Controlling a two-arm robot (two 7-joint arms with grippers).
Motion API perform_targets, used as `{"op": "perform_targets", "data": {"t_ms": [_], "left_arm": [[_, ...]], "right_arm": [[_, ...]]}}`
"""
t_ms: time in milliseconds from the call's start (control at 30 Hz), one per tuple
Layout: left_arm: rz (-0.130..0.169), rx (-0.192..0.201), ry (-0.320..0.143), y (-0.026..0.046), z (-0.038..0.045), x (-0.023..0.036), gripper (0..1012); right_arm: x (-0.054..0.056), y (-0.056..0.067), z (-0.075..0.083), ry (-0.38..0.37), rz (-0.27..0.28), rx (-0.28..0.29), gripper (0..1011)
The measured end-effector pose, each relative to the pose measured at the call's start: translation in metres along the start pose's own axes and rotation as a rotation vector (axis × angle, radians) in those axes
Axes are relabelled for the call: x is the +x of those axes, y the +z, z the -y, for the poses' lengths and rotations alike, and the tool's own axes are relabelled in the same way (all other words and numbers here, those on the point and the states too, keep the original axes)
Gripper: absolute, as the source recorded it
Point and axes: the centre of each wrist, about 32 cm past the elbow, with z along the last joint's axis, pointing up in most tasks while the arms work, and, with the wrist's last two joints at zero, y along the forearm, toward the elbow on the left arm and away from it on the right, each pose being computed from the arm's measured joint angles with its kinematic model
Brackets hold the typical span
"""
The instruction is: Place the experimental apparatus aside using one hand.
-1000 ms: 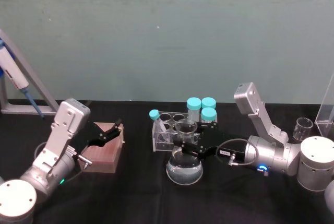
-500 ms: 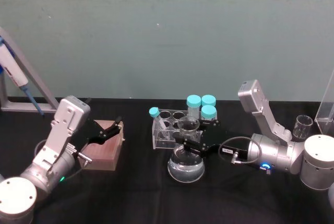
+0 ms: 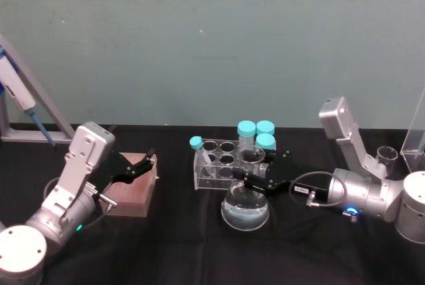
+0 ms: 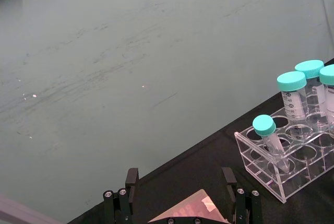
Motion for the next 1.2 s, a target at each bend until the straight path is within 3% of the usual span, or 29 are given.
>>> {"op": "perform_targets", "data": {"t_ms": [433, 667, 1200], "left_arm": [[0.000, 0.000, 0.000, 0.0000, 0.0000, 0.0000, 1000], [0.000, 0.000, 0.000, 0.0000, 0.0000, 0.0000, 1000], [0.000, 0.000, 0.000, 0.0000, 0.0000, 0.0000, 1000]], "right_arm": [[-0.002, 0.009, 0.030, -0.091, 0.010, 0.003, 457], [-0.003, 0.012, 0.053, -0.190, 0.016, 0.020, 458], [0.005, 0.007, 0.092, -0.384, 0.010, -0.021, 458]]}}
